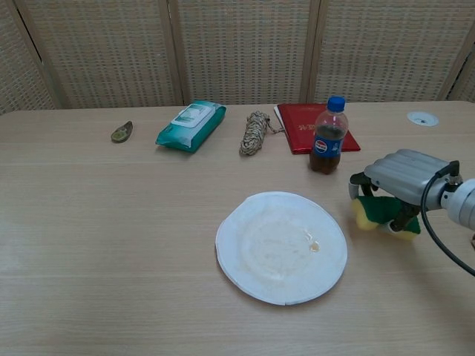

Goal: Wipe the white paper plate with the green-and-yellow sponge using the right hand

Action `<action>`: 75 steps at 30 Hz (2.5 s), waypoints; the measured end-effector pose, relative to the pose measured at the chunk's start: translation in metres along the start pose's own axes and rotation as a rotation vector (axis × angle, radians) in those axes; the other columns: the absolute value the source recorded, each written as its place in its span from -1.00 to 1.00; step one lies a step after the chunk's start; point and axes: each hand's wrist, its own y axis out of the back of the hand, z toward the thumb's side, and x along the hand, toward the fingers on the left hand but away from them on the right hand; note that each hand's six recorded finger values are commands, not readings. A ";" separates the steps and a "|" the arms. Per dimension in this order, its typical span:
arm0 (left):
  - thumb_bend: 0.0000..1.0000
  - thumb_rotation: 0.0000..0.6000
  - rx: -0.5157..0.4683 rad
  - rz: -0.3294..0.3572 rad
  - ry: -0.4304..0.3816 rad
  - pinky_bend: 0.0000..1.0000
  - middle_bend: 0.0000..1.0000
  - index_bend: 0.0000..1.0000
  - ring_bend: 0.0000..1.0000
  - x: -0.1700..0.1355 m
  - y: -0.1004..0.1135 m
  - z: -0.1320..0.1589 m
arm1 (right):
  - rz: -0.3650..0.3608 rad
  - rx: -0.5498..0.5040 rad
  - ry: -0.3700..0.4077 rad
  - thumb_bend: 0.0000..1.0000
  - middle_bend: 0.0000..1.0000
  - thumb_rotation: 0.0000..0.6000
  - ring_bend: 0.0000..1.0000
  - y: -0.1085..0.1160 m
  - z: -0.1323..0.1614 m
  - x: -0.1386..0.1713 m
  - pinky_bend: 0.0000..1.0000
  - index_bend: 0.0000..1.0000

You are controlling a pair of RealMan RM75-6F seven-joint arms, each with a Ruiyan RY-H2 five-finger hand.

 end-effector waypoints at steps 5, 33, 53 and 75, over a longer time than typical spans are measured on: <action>-1.00 1.00 0.001 -0.007 0.000 -1.00 -1.00 -1.00 -1.00 0.001 -0.001 0.000 | -0.045 -0.061 0.032 -0.40 -0.02 1.00 -0.27 0.018 0.007 0.004 -0.21 -0.22; -1.00 1.00 -0.006 -0.026 0.012 -1.00 -1.00 -1.00 -1.00 0.003 -0.003 -0.001 | -0.065 -0.468 0.382 -0.37 0.00 1.00 -0.27 0.052 0.099 -0.012 -0.67 -0.18; -1.00 1.00 -0.010 -0.032 0.012 -1.00 -1.00 -1.00 -1.00 0.002 -0.002 -0.002 | -0.043 -0.462 0.384 -0.37 0.01 1.00 -0.27 0.029 0.119 -0.025 -0.67 -0.17; -1.00 1.00 -0.010 -0.045 0.004 -1.00 -1.00 -1.00 -1.00 0.001 -0.005 0.001 | 0.009 -0.487 0.337 -0.37 0.04 1.00 -0.27 -0.001 0.108 -0.024 -0.67 -0.16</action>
